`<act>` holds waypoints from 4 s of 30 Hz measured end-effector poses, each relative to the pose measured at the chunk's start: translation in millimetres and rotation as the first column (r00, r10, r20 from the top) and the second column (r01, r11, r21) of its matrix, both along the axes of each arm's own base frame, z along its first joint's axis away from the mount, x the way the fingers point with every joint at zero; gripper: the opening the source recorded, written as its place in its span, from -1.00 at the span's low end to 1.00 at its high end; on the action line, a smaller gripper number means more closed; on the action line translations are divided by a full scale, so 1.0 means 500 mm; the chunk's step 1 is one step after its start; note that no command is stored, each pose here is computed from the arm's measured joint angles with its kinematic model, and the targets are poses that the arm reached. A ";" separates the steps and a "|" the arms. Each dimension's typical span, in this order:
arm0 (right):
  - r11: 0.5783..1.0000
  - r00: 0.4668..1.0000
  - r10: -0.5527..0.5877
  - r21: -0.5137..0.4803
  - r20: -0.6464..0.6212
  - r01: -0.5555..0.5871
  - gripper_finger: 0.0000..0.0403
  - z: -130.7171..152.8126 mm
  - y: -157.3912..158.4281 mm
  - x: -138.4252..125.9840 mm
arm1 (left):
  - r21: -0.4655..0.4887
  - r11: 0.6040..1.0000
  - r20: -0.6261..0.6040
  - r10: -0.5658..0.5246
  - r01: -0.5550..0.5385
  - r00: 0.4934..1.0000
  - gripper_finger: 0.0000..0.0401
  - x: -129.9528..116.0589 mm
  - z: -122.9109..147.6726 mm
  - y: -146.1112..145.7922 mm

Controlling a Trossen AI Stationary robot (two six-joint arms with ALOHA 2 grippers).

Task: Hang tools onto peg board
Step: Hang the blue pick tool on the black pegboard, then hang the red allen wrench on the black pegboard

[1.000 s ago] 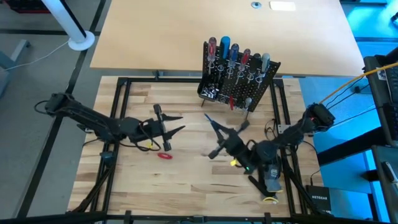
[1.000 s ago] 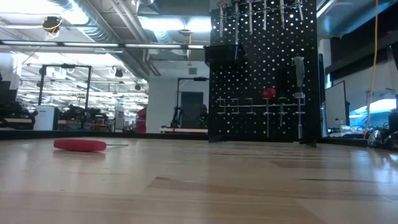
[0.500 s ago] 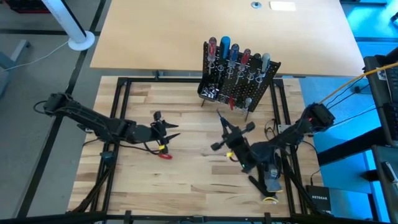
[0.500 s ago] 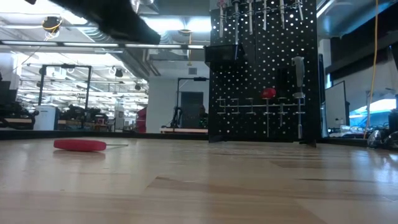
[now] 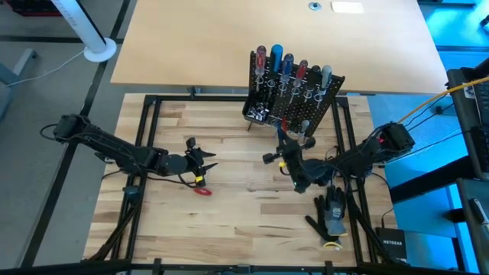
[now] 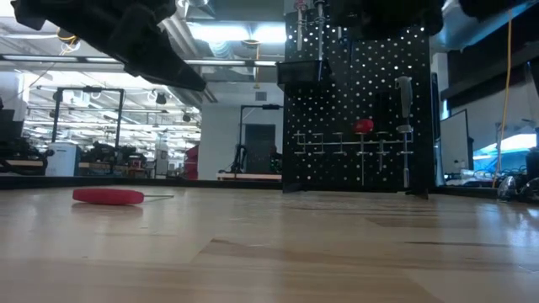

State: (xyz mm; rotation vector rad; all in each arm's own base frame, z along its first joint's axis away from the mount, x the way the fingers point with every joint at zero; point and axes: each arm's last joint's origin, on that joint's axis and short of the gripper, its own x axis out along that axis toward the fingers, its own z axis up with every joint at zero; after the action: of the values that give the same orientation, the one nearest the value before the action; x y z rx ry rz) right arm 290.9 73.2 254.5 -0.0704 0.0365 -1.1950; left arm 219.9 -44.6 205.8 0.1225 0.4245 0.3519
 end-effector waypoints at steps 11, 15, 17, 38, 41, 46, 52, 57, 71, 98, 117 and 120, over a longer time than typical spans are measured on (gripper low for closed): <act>0.999 0.999 -0.030 -0.034 -0.019 0.029 -0.90 0.008 -0.056 0.012 | -0.003 1.000 0.006 0.000 0.000 1.000 -0.29 0.001 0.001 0.000; 0.999 0.999 -0.035 -0.039 -0.009 0.035 -0.89 0.010 -0.071 0.015 | -0.003 1.000 0.006 0.000 0.000 1.000 -0.29 0.001 0.001 0.000; 0.999 0.999 -0.036 -0.041 -0.007 0.035 -0.90 0.010 -0.077 0.016 | -0.003 1.000 0.006 0.000 0.000 1.000 -0.29 0.001 0.001 0.000; 0.996 0.997 -0.077 -0.038 -0.022 0.076 -0.89 -0.005 -0.120 0.026 | -0.008 1.000 0.008 0.003 -0.003 1.000 -0.29 0.000 0.001 0.000; 0.996 0.996 -0.084 -0.026 -0.029 0.084 -0.89 -0.017 -0.120 0.028 | -0.008 1.000 0.008 0.003 -0.003 1.000 -0.29 0.001 0.001 0.000; 0.997 0.998 -0.069 0.024 -0.009 0.069 -0.89 -0.052 -0.120 0.029 | -0.009 1.000 0.009 0.003 -0.003 1.000 -0.29 0.001 0.001 0.000; 0.994 0.997 -0.081 0.071 0.014 0.080 -0.88 -0.082 -0.121 0.023 | -0.011 1.000 0.012 0.000 0.000 1.000 -0.29 0.001 0.001 -0.002; 0.992 0.996 -0.089 0.095 0.021 0.087 -0.88 -0.095 -0.130 0.019 | -0.012 1.000 0.016 -0.001 0.001 1.000 -0.29 0.001 0.002 -0.002; 0.977 0.999 -0.041 0.209 0.006 0.039 -0.88 -0.125 -0.159 0.012 | -0.012 1.000 0.016 -0.001 0.001 1.000 -0.29 0.001 0.002 -0.002; 0.960 0.984 0.169 0.217 0.057 -0.178 -0.20 -0.062 -0.089 -0.004 | -0.023 1.000 0.013 -0.021 0.022 1.000 -0.29 0.001 0.001 -0.003; 0.631 0.650 0.759 0.223 0.016 -0.743 -0.20 -0.029 0.136 -0.065 | -0.272 0.953 -0.381 -0.235 0.134 0.894 0.02 -0.051 -0.069 -0.031; 0.626 0.642 0.767 0.231 -0.010 -0.745 -0.20 -0.045 0.148 -0.064 | -0.302 0.944 -0.446 -0.265 0.135 0.855 0.11 -0.059 -0.082 -0.038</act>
State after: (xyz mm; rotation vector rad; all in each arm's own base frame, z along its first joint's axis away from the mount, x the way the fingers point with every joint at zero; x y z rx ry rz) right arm 259.0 147.3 232.2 0.0365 0.2090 -0.3139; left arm 190.3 -63.7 164.6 -0.0066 0.9441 0.0465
